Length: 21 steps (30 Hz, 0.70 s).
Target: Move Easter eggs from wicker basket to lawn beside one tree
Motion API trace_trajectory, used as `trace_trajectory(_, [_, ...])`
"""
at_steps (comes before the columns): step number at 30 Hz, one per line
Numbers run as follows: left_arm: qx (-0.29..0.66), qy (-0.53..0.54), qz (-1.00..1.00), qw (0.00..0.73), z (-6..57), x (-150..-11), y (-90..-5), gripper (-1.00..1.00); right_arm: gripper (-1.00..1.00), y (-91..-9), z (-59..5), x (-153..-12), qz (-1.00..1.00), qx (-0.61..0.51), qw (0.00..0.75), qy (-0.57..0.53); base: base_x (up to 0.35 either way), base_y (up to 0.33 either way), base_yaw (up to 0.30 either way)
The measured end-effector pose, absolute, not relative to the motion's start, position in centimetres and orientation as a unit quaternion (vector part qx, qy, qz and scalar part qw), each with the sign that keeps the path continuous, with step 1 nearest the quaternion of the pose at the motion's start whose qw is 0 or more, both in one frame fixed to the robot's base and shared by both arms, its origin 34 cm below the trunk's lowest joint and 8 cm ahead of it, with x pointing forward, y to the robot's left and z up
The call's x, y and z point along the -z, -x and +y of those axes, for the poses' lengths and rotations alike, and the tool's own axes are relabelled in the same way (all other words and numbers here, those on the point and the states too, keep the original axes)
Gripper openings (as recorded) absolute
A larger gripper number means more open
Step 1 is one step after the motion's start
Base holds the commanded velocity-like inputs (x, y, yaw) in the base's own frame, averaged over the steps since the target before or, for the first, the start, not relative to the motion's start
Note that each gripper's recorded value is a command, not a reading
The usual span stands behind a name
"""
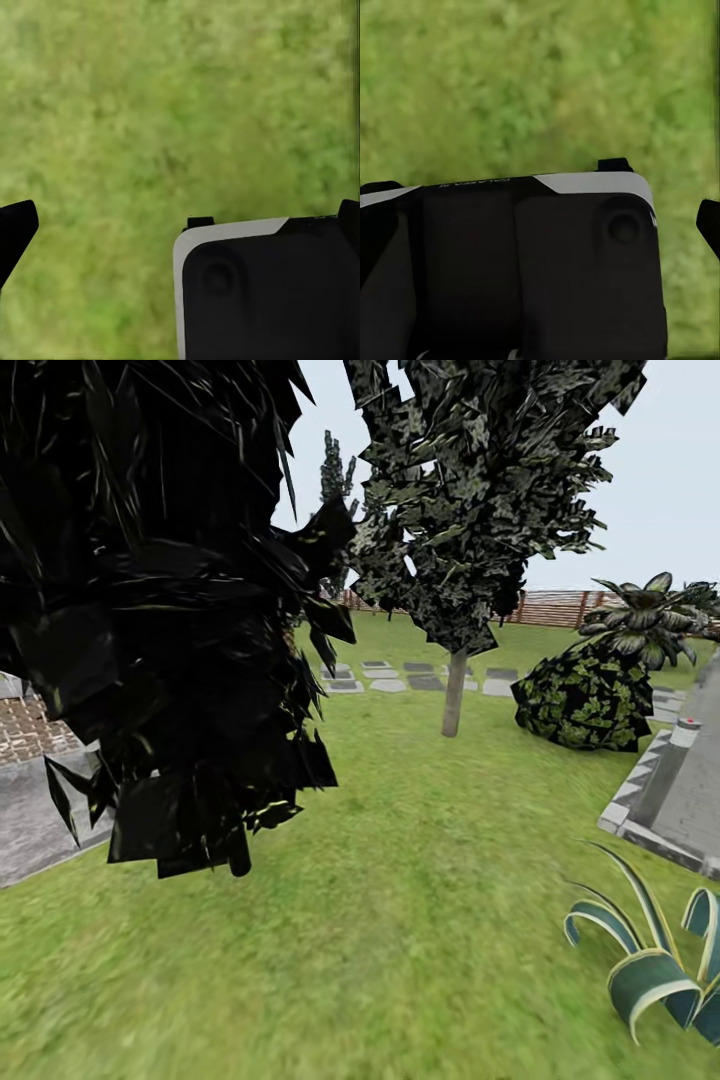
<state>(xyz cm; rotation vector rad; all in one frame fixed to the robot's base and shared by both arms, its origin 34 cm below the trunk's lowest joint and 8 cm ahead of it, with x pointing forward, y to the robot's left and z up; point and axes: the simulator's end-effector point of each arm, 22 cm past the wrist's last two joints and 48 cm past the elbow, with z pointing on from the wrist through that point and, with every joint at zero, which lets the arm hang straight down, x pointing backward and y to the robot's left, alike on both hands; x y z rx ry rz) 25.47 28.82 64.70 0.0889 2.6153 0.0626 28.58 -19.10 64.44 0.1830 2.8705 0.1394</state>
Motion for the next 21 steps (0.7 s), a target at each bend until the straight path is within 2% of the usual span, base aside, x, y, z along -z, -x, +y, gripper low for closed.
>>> trace_trajectory(9, [-0.023,-0.033,0.965,0.259,28.81,-64.71,-25.51,1.0,1.0,-28.57,-19.11,-64.45,0.988,-0.048,0.131,-0.063,0.09,-0.062,-0.294])
trace_trajectory(16, [-0.023,-0.033,0.965,0.259,28.82,-64.7,-25.47,1.0,1.0,-28.57,-19.14,-64.46,0.988,-0.048,0.131,-0.063,0.23,-0.16,-0.292])
trace_trajectory(21, [-0.023,-0.033,0.965,0.259,28.82,-64.7,-25.45,1.0,1.0,-28.57,-19.11,-64.46,0.988,-0.048,0.131,-0.063,0.296,-0.075,-0.146])
